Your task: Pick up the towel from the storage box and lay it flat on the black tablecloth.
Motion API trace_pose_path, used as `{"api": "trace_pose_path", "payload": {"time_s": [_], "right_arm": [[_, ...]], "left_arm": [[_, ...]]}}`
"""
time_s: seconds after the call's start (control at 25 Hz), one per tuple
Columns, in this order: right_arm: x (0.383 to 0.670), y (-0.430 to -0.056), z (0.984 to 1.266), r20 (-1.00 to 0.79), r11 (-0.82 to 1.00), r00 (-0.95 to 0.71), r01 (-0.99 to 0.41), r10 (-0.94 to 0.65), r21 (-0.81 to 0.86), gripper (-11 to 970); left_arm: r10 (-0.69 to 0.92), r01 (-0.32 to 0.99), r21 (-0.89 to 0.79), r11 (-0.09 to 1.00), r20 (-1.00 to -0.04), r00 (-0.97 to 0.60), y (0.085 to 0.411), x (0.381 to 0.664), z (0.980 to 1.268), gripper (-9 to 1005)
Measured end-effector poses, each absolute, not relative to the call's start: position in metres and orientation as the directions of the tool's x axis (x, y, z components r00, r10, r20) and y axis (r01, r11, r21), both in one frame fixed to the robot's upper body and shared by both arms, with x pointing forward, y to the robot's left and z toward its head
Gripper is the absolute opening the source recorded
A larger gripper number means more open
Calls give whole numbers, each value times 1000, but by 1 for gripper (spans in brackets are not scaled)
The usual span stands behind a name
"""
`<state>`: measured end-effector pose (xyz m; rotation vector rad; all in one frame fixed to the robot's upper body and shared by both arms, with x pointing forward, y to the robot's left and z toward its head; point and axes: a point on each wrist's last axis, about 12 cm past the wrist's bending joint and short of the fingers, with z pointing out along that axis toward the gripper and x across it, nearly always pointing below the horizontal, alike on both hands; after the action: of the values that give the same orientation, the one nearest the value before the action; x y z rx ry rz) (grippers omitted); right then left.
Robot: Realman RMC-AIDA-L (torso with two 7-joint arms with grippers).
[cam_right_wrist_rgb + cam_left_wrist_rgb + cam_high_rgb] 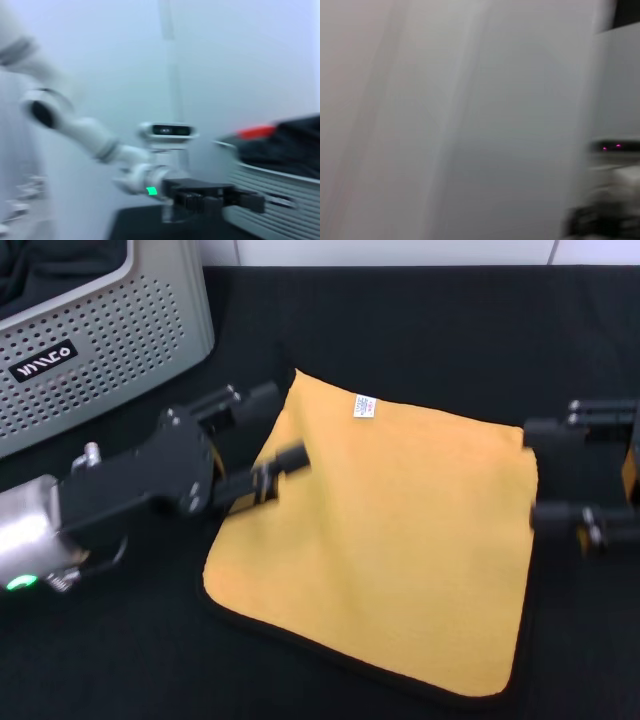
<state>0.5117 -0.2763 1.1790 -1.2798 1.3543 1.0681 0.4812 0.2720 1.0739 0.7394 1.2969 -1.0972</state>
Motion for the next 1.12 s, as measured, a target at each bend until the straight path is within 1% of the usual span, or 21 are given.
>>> {"api": "trace_pose_path", "payload": {"time_s": [0.04, 0.16, 0.24, 0.32, 0.8, 1.12], "right_arm": [[510, -273, 1184, -987, 14, 20, -1000, -161, -22, 648], [503, -265, 1197, -987, -122, 59, -992, -152, -40, 647], [501, -262, 1202, -988, -174, 75, -983, -137, -51, 646], [500, -260, 1206, -989, -195, 88, -979, -119, -63, 646], [496, -263, 1206, -992, -175, 92, -982, -85, -76, 642], [496, -263, 1205, -993, -176, 91, -981, -79, -76, 641]], "left_arm": [[-227, 951, -134, 278, -971, -71, 273, 477, 1080, 712], [-249, 987, -109, 119, -965, -76, 274, 470, 1094, 712], [-256, 994, -98, 41, -963, -84, 274, 468, 1101, 712], [-260, 997, -78, -7, -963, -77, 273, 468, 1108, 712], [-256, 998, -61, -16, -965, -63, 264, 481, 1116, 712], [-254, 999, -45, -22, -966, -49, 262, 482, 1118, 712]]}}
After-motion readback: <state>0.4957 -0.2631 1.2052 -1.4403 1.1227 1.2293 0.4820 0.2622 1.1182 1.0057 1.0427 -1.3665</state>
